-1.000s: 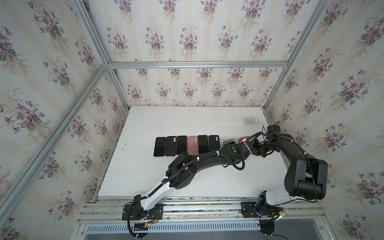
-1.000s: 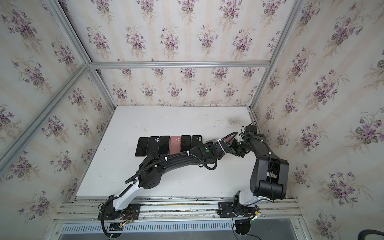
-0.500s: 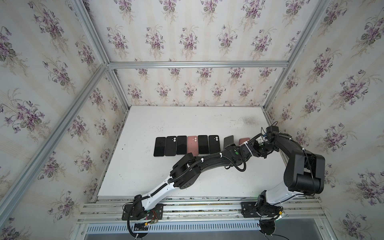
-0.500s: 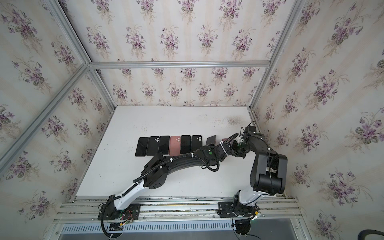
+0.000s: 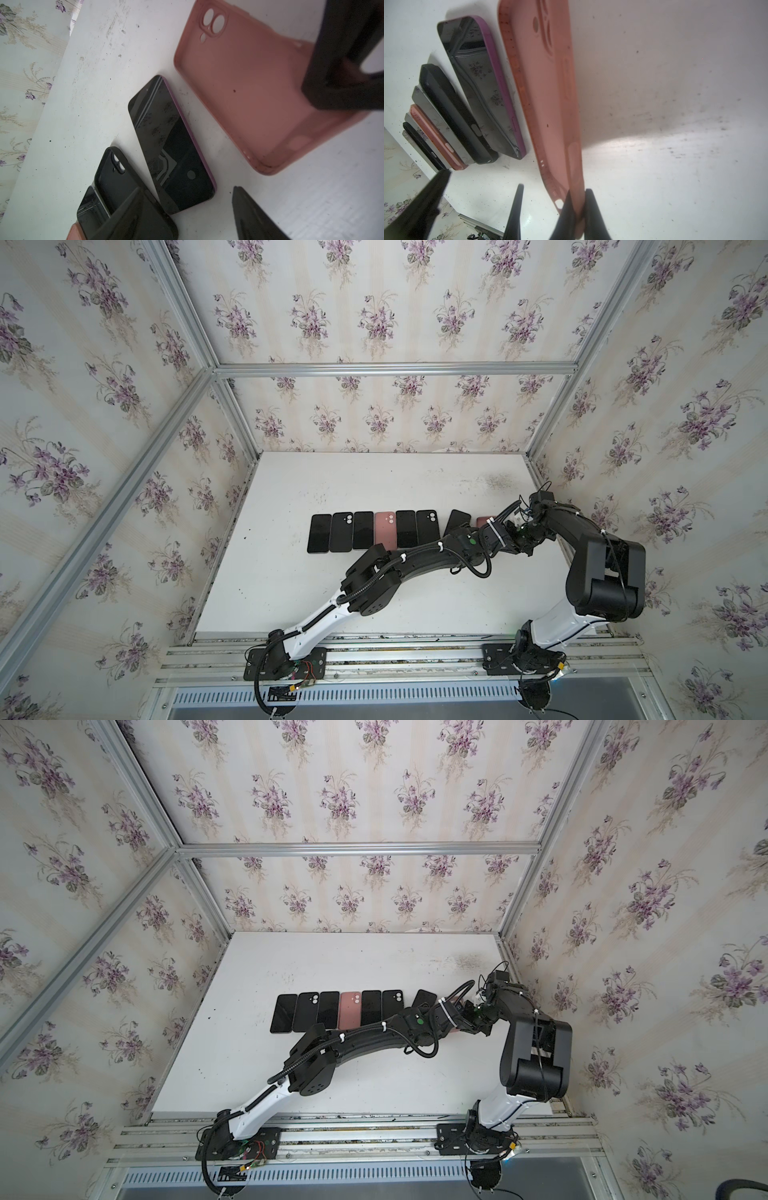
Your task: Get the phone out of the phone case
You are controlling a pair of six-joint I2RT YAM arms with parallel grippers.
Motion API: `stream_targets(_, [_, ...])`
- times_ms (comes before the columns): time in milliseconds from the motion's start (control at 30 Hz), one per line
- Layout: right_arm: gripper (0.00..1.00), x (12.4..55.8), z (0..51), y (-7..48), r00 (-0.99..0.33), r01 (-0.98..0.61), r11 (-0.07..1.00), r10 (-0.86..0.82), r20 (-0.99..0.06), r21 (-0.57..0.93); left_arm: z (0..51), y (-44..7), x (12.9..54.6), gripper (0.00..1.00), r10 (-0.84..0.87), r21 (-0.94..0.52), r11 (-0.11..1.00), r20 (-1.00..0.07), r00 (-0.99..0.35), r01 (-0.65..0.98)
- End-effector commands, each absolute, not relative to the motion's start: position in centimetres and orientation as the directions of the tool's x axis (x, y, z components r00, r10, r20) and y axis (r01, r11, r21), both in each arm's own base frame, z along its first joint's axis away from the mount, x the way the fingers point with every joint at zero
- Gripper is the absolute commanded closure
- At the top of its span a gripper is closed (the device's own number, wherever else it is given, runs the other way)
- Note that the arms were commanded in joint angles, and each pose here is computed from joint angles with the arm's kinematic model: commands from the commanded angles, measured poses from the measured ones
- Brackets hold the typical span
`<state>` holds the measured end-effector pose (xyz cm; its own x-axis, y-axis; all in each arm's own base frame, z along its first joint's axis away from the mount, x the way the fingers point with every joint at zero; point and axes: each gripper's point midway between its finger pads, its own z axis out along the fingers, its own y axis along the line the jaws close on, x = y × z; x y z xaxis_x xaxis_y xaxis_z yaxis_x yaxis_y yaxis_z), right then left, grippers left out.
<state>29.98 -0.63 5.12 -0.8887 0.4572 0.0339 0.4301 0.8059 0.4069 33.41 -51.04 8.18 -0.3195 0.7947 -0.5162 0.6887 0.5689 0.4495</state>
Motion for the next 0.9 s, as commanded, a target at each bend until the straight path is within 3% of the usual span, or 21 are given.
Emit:
stream_targets(0, [1.00, 30.4, 5.0, -1.0, -0.890, 0.426, 0.815, 0.455, 0.020, 0.393, 11.4, -51.4, 33.8, 0.17, 0.724, 0.369, 0.631, -0.596, -0.348, 0.683])
stream_targets(167, [1.00, 30.7, 4.4, -1.0, -0.884, 0.436, 0.811, 0.467, 0.015, 0.390, 17.9, -48.7, 35.4, 0.06, 0.603, 0.267, 0.726, -0.690, -0.400, 0.634])
stream_targets(367, [1.00, 32.0, 3.5, 0.0, -0.884, 0.432, 0.814, 0.467, 0.005, 0.390, 23.0, -40.6, 36.9, 0.00, 0.420, 0.118, 0.841, -0.757, -0.500, 0.528])
stream_targets(867, [1.00, 33.3, 2.3, 2.0, -0.954, 0.279, 0.903, 0.300, -0.012, 0.327, 24.9, -23.8, 34.6, 0.00, 0.218, 0.034, 0.952, -0.771, -0.599, 0.303])
